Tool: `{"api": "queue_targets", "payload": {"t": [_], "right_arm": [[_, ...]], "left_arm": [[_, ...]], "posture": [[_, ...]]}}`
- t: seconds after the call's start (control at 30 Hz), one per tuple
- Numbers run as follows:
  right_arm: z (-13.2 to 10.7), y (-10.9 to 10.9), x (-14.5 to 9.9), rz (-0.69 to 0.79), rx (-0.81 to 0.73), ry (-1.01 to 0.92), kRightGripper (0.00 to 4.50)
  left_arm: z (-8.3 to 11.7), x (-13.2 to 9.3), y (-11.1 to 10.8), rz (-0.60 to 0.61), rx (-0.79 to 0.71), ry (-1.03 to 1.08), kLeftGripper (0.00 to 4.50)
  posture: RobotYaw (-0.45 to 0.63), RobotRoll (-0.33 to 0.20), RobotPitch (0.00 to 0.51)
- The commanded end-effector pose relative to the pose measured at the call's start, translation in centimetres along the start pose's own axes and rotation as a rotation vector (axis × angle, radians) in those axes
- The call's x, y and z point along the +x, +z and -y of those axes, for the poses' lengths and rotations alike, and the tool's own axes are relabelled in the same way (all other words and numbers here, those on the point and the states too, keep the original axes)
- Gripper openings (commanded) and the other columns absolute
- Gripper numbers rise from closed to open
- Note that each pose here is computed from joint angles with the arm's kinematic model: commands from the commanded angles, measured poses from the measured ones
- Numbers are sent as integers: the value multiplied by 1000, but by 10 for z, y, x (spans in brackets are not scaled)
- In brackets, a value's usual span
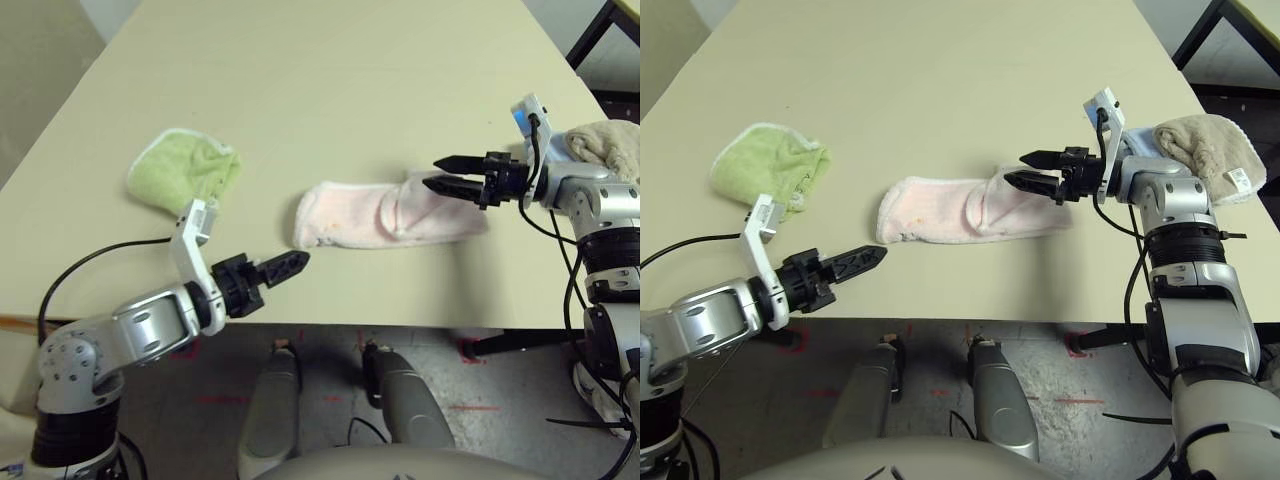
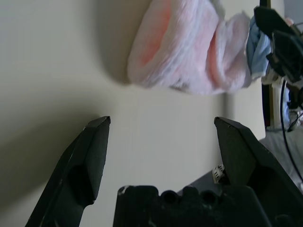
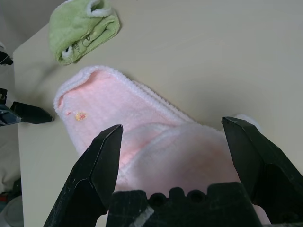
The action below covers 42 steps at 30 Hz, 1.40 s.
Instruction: Fold the towel and set it aside.
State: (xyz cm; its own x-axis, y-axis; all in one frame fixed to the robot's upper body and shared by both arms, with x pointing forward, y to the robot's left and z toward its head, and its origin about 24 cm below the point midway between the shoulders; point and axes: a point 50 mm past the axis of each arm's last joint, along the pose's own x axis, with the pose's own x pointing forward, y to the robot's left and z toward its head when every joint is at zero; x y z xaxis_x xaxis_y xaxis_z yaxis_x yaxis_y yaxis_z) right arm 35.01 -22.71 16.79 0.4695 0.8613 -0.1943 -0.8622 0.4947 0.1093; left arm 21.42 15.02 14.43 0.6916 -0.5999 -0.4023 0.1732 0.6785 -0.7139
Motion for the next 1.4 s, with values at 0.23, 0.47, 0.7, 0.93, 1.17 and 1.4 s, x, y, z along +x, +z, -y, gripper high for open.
{"api": "queue_targets", "payload": {"t": [0.23, 0.47, 0.7, 0.93, 1.17, 1.4], "right_arm": [[0, -3, -4, 9, -13, -24, 4500], [-1, -4, -5, 19, -14, -33, 4500], [-5, -2, -15, 32, -17, -12, 4500], [-9, 0, -42, -42, -34, 34, 4500], [-9, -3, -56, -119, -46, 30, 4500], [-8, -9, -60, -158, -52, 17, 4500]], "left_arm": [[9, 26, 3, -74, 10, 53, 4469], [18, 45, 12, -103, 14, 89, 4469], [15, 55, 28, -36, 83, 181, 4311], [16, 56, 36, 21, 177, 196, 1979], [22, 45, 53, 86, 252, 192, 16], [23, 26, 81, 136, 378, 210, 16]], "posture": [[103, 0, 185], [85, 0, 187], [80, 0, 187], [70, 0, 188], [70, 0, 188], [77, 0, 184]]}}
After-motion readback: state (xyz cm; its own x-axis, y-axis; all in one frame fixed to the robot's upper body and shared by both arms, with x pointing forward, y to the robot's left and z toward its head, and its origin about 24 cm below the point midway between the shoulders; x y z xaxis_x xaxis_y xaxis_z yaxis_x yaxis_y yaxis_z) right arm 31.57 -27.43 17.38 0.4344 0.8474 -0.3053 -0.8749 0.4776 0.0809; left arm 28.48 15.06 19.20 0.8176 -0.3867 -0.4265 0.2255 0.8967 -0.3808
